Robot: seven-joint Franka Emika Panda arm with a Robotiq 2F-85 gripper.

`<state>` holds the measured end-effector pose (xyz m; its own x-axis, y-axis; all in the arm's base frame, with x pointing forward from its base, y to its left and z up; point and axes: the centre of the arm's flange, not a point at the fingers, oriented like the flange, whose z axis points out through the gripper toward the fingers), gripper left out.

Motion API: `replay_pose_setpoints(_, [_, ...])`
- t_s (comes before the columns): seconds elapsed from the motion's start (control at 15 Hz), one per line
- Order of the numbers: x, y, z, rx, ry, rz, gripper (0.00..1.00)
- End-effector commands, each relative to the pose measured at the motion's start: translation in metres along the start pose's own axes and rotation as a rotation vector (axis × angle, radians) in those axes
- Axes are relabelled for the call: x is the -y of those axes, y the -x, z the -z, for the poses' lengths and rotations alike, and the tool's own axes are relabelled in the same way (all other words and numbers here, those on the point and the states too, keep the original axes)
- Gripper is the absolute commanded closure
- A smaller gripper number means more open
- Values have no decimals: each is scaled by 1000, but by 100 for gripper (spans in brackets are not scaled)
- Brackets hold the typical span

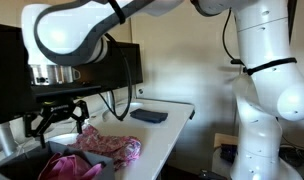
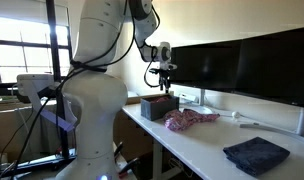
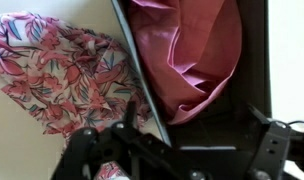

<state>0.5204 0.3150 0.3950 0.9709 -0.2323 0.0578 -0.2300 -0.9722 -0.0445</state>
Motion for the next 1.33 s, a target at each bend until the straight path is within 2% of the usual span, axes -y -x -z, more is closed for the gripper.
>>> replay_pose_setpoints(0.0, [-40, 7, 5, -20, -2, -65, 0])
replay_pose_setpoints(0.33, [-81, -10, 2, -13, 11, -146, 0])
replay_pose_setpoints(0.73, [-117, -33, -8, 11, -15, -132, 0])
replay_pose_setpoints(1.0, [-139, -38, -20, 75, -8, -79, 0])
replay_pose_setpoints(1.27, [-148, -41, -41, 143, 4, 42, 0])
